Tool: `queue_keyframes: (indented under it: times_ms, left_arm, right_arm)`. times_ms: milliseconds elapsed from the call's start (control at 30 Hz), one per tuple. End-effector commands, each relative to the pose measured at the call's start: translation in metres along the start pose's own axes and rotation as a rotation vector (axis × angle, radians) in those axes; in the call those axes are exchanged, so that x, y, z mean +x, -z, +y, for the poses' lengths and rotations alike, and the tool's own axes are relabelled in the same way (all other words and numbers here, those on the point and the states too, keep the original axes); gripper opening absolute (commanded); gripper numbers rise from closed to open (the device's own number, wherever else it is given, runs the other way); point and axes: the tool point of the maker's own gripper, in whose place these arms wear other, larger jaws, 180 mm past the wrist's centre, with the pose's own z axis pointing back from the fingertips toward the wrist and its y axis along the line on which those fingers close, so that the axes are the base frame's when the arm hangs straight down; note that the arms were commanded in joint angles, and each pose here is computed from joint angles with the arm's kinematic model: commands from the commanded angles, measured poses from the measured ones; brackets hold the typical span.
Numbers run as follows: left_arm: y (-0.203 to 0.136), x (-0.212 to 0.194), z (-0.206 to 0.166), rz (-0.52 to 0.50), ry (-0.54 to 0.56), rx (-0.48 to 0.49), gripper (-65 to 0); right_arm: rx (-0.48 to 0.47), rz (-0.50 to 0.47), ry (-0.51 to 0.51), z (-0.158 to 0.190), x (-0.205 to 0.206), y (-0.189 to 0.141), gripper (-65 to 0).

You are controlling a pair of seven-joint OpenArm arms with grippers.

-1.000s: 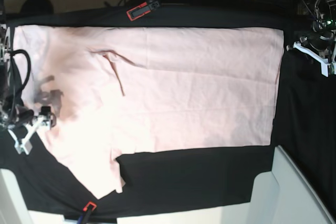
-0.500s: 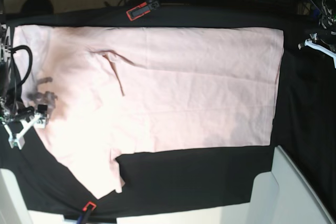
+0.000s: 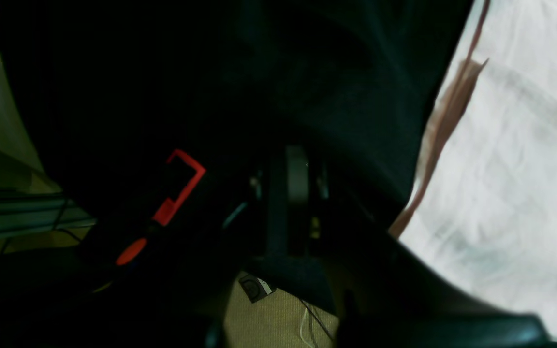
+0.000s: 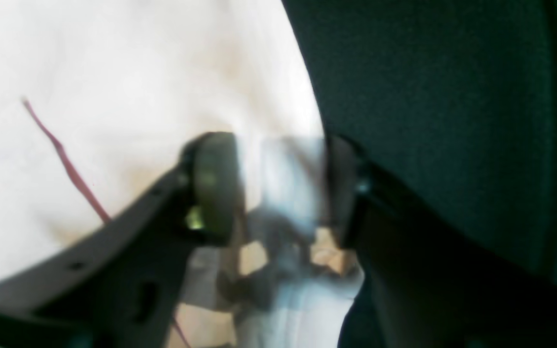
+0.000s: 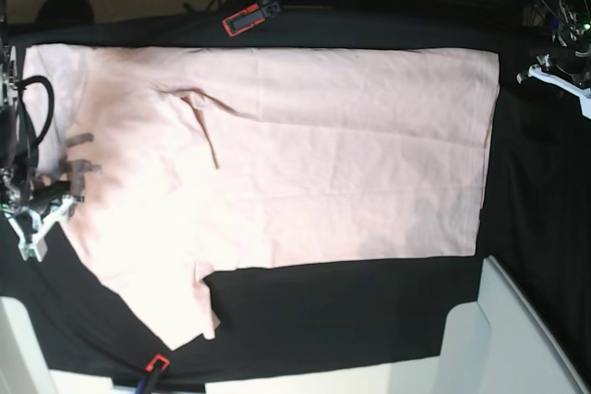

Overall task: Fold the T-shirt properly
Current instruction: 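Move the left gripper down to the shirt's opposite side edge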

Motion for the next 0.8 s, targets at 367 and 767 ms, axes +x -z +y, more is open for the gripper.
queue_keyframes:
  times_ms: [367, 767]
  left_arm:
    - [-0.013, 0.02, 0.04, -0.083, -0.084, 0.101, -33.1]
    - [0.014, 0.044, 0.036, 0.049, -0.182, 0.077, -27.9]
  right_arm:
    - [0.016, -0.043, 0.007, 0.01, 0.015, 0.001, -64.1]
    - [0.014, -0.057, 0.0, 0.009, 0.017, 0.001, -64.9]
